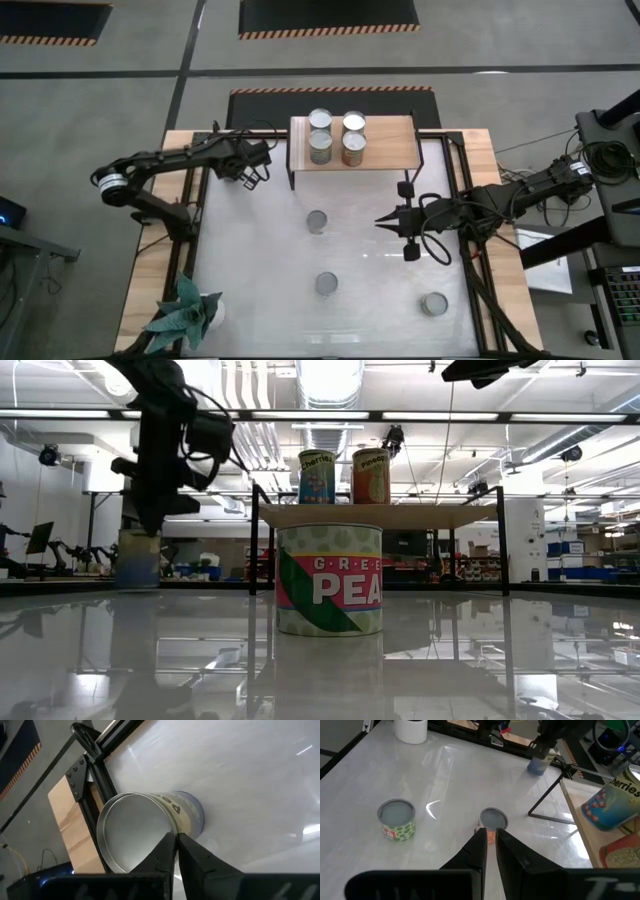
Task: Pick and place cans onto a shelf
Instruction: Put the canned peas on the shelf
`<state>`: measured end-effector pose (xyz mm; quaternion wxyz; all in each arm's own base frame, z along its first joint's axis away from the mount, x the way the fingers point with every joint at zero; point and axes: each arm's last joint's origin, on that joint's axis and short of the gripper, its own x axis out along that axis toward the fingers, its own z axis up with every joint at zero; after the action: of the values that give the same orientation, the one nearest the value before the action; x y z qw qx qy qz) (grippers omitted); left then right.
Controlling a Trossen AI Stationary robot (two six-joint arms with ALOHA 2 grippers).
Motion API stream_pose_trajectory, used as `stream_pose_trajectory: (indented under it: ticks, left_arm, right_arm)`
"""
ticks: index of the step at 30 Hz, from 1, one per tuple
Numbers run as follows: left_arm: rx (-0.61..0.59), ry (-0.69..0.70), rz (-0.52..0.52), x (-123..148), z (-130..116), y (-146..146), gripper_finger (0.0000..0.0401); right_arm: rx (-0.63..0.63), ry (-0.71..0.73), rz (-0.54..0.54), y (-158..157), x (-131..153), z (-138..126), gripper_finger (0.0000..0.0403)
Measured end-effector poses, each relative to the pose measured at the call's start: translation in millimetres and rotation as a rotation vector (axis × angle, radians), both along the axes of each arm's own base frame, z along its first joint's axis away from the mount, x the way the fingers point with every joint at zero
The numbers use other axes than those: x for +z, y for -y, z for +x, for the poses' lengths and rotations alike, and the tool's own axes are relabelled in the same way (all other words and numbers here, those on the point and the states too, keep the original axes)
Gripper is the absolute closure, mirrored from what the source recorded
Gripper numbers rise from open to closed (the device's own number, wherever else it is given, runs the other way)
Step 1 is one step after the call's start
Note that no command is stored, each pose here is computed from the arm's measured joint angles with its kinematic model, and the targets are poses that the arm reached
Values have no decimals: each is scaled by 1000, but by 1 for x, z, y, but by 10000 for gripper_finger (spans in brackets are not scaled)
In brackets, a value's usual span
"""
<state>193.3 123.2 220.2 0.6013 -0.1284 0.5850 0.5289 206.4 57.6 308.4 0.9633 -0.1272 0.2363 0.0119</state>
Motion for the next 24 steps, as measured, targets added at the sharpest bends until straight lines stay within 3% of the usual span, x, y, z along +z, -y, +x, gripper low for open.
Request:
stream_pose_trajectory:
  ticks: [7, 11, 14, 18, 24]
  left_arm:
    - [-108, 2, 1, 31, 0, 26, 401]
    - [-273, -48, -40, 60, 4, 55, 401]
    - [-493, -46, -98, 85, 11, 84, 401]
    - [-831, 102, -126, 121, 24, 129, 401]
    - [-1349, 389, -50, 163, 40, 191, 401]
  right_arm:
    - [0, 0, 0, 0, 0, 0, 374]
    - [0, 1, 0, 0, 0, 0, 374]
    - [0, 0, 0, 0, 0, 0, 374]
    - [1, -6, -3, 0, -2, 0, 374]
    - [0, -2, -1, 0, -3, 0, 374]
